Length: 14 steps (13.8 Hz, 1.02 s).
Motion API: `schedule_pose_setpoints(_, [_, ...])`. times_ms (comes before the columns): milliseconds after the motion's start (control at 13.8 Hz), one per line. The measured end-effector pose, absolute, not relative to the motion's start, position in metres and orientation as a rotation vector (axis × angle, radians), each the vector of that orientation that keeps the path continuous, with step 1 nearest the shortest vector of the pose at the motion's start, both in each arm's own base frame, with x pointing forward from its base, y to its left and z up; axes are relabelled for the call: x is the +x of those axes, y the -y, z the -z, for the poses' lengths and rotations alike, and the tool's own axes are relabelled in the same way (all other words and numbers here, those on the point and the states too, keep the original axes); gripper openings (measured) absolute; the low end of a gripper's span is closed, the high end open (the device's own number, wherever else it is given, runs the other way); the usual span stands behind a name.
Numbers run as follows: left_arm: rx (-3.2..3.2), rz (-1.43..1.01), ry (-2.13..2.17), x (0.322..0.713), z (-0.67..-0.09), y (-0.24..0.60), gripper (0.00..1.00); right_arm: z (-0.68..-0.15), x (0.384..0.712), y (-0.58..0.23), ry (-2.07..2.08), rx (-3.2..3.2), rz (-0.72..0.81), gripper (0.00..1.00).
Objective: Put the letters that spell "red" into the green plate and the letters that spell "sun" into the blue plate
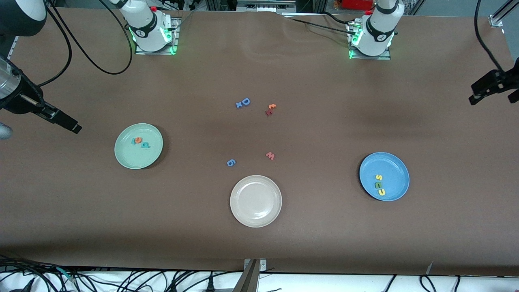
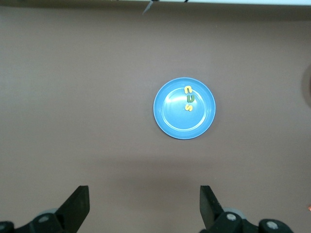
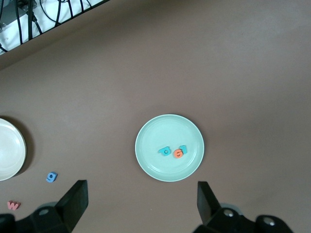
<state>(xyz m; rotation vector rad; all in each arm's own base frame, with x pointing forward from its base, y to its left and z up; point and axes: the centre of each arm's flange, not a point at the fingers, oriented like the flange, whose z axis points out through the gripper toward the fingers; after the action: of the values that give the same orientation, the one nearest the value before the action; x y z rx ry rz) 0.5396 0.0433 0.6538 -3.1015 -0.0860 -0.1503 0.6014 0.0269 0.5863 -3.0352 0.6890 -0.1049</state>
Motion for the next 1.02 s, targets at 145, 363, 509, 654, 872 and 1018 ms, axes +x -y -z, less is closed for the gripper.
schedule_pose_setpoints(145, [-3.101, 0.169, 0.073, 0.535, -0.661, -0.041, 1.00, -0.586, 0.601, -0.027, -0.689, -3.035, 0.104, 1.00])
schedule_pose_setpoints(363, [-3.102, 0.163, 0.022, 0.538, -0.657, -0.024, 1.00, -0.586, 0.601, -0.027, -0.689, -3.036, 0.103, 1.00])
schedule_pose_setpoints(509, [-3.101, 0.178, 0.003, 0.541, -0.655, -0.017, 1.00, -0.586, 0.601, -0.027, -0.689, -3.036, 0.102, 1.00])
schedule_pose_setpoints(654, [-3.101, 0.191, -0.008, 0.543, -0.653, -0.014, 1.00, -0.586, 0.601, -0.027, -0.689, -3.036, 0.100, 1.00])
schedule_pose_setpoints(872, [-3.165, 0.181, -0.025, 0.548, -0.646, -0.001, 1.00, -0.586, 0.599, -0.027, -0.689, -3.037, 0.098, 1.00])
schedule_pose_setpoints(1018, [-3.179, 0.160, -0.027, 0.551, -0.638, 0.001, 1.00, -0.586, 0.598, -0.027, -0.689, -3.038, 0.096, 1.00])
